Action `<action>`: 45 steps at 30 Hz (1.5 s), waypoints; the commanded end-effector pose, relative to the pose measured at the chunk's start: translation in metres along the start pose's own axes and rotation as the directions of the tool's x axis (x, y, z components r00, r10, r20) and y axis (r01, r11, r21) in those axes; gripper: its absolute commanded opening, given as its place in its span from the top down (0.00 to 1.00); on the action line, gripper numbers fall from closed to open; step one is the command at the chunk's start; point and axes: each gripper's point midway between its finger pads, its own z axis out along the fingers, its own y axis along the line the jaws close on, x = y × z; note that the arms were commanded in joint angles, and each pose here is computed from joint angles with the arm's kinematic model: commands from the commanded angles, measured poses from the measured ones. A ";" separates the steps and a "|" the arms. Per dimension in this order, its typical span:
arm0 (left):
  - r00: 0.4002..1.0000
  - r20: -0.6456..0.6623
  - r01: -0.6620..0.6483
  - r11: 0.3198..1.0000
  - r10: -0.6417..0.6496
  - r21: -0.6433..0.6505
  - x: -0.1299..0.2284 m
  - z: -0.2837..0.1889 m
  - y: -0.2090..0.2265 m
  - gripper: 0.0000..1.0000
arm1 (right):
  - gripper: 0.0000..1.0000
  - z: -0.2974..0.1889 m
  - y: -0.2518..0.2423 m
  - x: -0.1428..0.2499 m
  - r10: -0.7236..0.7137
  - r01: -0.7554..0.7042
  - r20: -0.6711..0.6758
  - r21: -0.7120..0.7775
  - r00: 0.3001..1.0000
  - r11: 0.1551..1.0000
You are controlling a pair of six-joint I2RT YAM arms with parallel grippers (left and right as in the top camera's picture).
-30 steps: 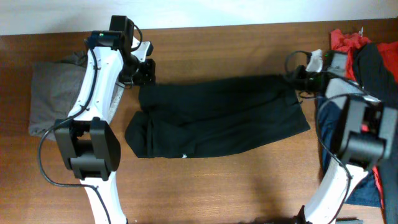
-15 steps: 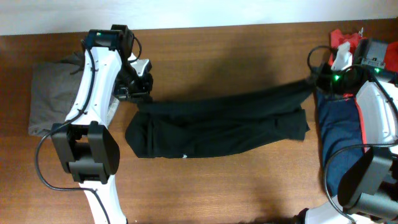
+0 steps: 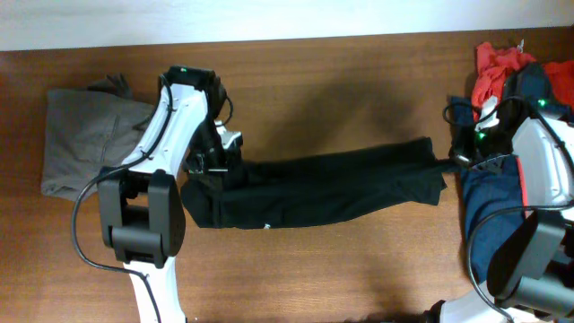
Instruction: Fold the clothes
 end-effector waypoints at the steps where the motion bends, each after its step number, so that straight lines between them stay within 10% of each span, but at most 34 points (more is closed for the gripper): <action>1: 1.000 -0.013 -0.016 0.999 0.016 -0.032 0.011 0.000 0.007 1.00 | 0.81 0.012 -0.012 0.010 0.013 -0.011 -0.036 0.052 0.999 0.999; 7: 1.000 0.014 -0.019 0.998 0.020 -0.062 0.015 -0.009 0.010 0.98 | 0.41 0.015 -0.013 0.004 0.009 -0.009 -0.007 0.047 1.000 0.999; 14: 0.993 0.122 0.008 0.998 0.001 -0.070 0.028 -0.037 0.020 0.67 | 0.32 0.025 -0.010 0.000 -0.046 0.046 -0.014 0.023 0.999 0.999; 28: 0.974 0.224 0.032 0.998 -0.017 -0.062 0.019 -0.052 0.034 0.64 | 0.29 0.095 0.009 0.011 -0.267 0.240 -0.115 -0.206 0.957 0.949; 41: 0.963 0.268 0.026 0.997 -0.007 -0.068 0.008 -0.055 0.035 0.64 | 0.95 0.085 0.065 0.041 -0.425 0.339 -0.121 -0.430 0.897 0.837; 45: 0.963 0.268 0.026 0.997 -0.007 -0.067 0.008 -0.055 0.035 0.64 | 0.96 0.071 0.043 0.021 -0.336 0.292 -0.141 -0.262 0.931 0.920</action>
